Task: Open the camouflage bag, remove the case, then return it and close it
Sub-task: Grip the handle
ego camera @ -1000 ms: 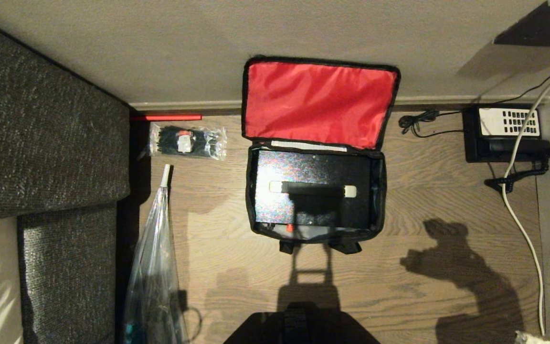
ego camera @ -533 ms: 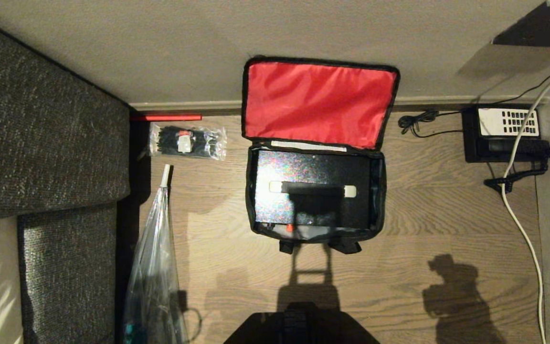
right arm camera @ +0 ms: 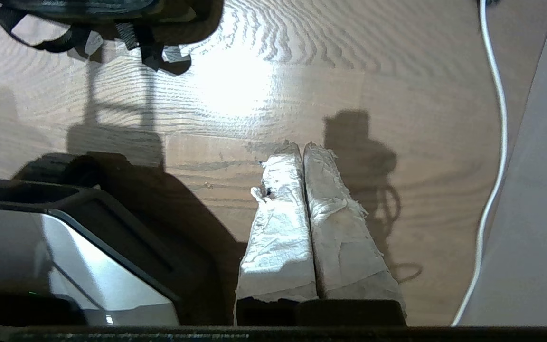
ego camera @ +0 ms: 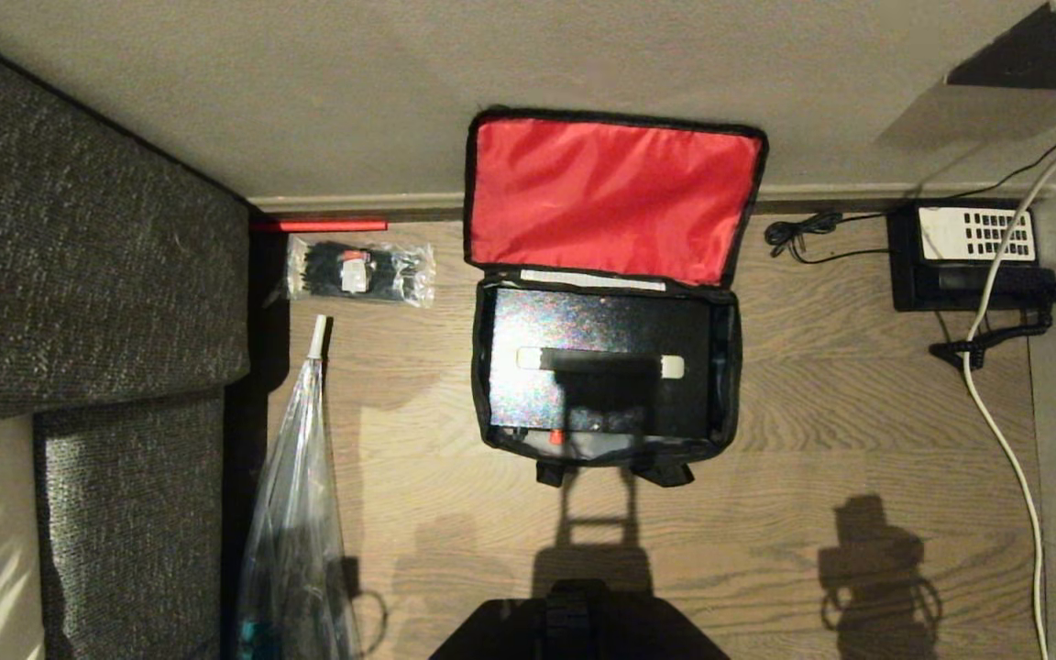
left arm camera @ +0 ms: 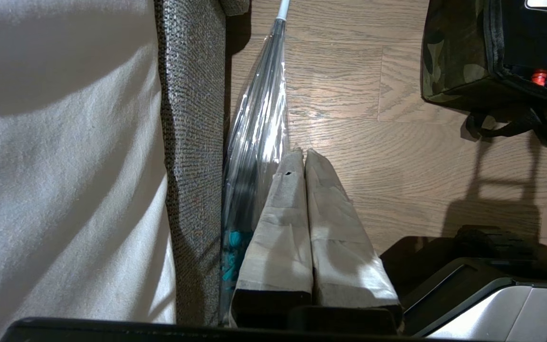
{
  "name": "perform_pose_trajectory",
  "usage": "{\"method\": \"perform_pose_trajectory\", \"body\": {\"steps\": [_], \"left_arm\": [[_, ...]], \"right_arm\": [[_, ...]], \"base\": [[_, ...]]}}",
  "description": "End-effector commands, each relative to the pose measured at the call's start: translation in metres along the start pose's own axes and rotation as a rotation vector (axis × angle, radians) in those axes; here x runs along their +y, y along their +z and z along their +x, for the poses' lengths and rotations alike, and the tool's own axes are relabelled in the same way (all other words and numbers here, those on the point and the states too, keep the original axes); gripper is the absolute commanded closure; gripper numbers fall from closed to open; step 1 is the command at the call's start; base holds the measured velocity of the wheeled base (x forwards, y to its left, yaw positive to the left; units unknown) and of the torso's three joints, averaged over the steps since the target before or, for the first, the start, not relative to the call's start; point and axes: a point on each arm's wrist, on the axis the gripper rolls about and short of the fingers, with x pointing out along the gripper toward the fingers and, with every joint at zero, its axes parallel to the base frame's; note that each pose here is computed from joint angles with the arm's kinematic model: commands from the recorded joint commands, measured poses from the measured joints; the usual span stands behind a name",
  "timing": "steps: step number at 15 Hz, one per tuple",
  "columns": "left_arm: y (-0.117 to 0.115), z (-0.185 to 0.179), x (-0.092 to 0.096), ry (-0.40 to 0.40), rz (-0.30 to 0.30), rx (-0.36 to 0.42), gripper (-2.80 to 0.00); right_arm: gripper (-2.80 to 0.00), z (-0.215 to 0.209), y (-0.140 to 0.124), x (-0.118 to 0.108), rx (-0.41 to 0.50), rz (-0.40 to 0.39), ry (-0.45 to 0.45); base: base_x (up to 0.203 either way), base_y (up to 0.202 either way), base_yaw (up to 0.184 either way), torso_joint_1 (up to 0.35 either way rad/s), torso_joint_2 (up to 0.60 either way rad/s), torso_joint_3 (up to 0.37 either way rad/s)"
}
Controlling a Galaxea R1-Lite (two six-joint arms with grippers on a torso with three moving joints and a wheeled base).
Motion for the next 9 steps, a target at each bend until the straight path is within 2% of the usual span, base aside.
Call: {"method": "perform_pose_trajectory", "body": {"steps": [1, 2, 4, 9], "left_arm": [[-0.0005, 0.0, 0.0, 0.002, 0.0, -0.001, 0.0], [-0.0005, 0.0, 0.0, 0.002, 0.0, -0.001, 0.0], [-0.0005, 0.0001, 0.0, 0.001, -0.001, 0.001, 0.0], [-0.0009, 0.0001, 0.0, 0.001, 0.0, 0.001, 0.0]], "right_arm": [[0.0, -0.007, -0.004, 0.0006, -0.071, -0.021, -0.005], [0.0, -0.0072, -0.0038, 0.0007, -0.072, -0.036, -0.002], [0.0, -0.0071, -0.0042, 0.0006, -0.07, 0.034, -0.005], [0.0, -0.0071, -0.0042, 0.0005, -0.07, 0.036, -0.007]], "base": [[0.0, 0.0, 0.0, 0.0, 0.0, 0.0], [0.0, 0.0, 0.0, 0.0, 0.0, 0.0], [0.0, 0.0, 0.0, 0.0, 0.0, 0.0], [0.0, 0.0, 0.0, 0.0, 0.0, 0.0]]}}
